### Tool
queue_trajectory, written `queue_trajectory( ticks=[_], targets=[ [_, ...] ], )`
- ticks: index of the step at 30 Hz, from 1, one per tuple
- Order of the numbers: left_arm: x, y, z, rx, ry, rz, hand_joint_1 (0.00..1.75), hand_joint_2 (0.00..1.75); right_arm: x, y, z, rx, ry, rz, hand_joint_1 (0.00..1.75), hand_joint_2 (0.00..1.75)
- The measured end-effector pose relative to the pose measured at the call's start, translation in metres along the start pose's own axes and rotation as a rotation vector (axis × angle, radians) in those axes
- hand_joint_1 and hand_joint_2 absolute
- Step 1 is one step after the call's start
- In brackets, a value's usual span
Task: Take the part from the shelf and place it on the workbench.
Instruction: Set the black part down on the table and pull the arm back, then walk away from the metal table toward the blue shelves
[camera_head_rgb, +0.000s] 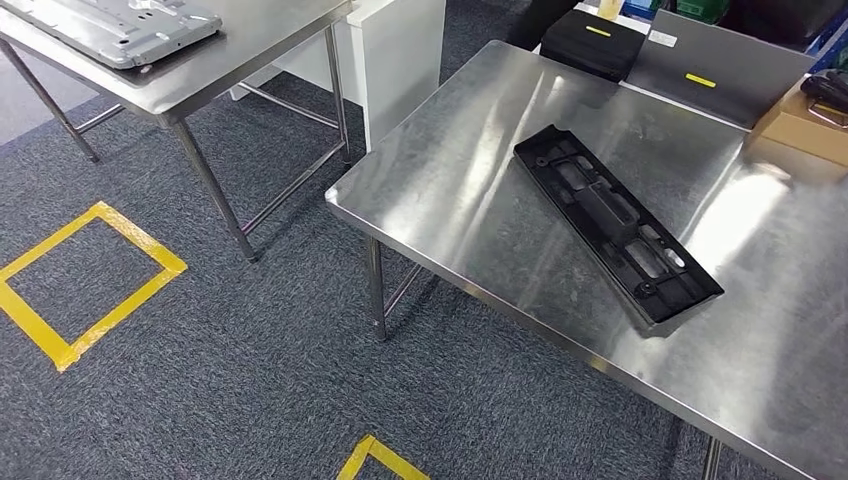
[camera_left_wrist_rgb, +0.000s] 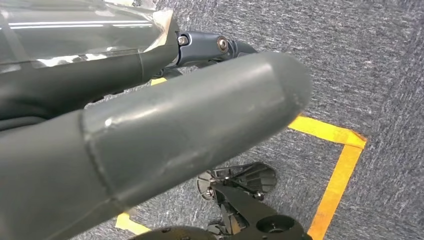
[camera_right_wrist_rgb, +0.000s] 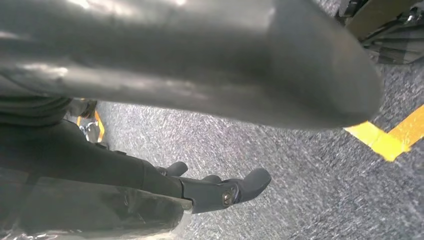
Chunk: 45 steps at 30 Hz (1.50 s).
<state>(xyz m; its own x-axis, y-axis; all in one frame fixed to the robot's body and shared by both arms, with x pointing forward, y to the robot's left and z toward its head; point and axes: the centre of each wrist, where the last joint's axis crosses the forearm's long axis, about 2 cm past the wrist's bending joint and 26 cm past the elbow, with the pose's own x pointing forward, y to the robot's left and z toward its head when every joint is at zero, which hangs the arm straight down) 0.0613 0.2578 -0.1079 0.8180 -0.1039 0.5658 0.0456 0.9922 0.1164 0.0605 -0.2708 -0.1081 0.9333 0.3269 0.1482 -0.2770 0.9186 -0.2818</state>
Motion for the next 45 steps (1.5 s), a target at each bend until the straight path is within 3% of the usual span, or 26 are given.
queue_trajectory(
  ticks=[45],
  targets=[
    [-0.0067, 0.0008, 0.0032, 0.014, 0.031, 0.013, 0.00, 0.00, 0.0014, 0.0042, 0.0008, 0.089, -0.046, 0.108, 0.00, 0.00]
  ],
)
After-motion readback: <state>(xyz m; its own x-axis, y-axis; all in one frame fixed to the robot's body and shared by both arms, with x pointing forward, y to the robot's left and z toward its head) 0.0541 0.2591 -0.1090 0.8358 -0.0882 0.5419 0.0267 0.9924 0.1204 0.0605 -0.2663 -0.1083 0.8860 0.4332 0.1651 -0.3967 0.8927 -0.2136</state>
